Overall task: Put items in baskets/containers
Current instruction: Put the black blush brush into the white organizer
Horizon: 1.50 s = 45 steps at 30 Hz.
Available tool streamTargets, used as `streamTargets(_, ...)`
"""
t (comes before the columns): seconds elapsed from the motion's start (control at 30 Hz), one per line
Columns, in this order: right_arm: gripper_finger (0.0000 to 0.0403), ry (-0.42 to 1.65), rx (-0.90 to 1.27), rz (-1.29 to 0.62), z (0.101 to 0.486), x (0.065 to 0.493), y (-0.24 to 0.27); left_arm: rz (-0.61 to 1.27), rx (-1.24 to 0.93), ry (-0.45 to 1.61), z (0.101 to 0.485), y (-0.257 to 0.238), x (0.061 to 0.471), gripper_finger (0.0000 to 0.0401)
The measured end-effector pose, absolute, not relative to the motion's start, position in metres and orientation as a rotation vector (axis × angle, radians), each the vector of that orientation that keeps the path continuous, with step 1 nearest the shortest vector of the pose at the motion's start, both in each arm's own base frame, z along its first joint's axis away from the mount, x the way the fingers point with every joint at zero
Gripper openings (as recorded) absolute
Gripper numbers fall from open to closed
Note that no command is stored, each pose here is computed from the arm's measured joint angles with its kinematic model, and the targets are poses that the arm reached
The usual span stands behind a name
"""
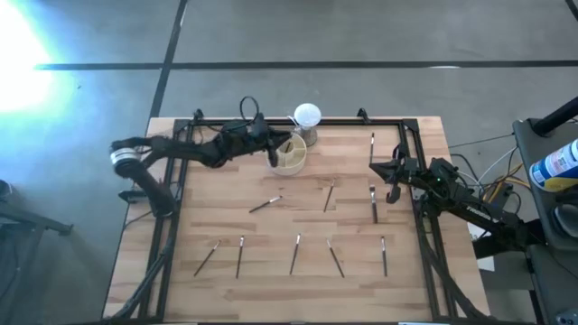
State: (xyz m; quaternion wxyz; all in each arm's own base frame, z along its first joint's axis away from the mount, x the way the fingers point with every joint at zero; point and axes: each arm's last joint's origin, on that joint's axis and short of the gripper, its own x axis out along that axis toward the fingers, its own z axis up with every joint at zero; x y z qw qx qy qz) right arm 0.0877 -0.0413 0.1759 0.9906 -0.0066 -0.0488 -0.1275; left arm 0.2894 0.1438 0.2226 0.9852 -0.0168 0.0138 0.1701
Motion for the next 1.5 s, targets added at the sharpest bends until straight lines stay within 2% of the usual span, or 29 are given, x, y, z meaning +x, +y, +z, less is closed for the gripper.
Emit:
streamTargets(0.2,0.0008,-0.098,-0.013,-0.256,0.176,0.088,-0.041,0.300,-0.002,0.027,0.212,0.112,0.254,0.0043)
streamTargets(0.5,0.0008,-0.098,-0.013,-0.255,0.176,0.088,-0.041,0.320,-0.064,0.020,0.160,0.081,0.194,0.0043)
streamTargets(0.7,0.0008,-0.098,-0.013,-0.256,0.176,0.088,-0.041,0.313,-0.098,0.072,0.135,0.068,0.169,0.0043)
streamTargets(1.13,0.0008,-0.098,-0.013,-0.255,0.176,0.088,-0.041,0.215,-0.113,0.118,0.125,0.046,0.165,0.0043)
streamTargets(1.5,0.0008,-0.118,-0.022,-0.255,0.178,0.087,-0.041,0.208,-0.106,0.107,0.128,0.040,0.169,0.0043)
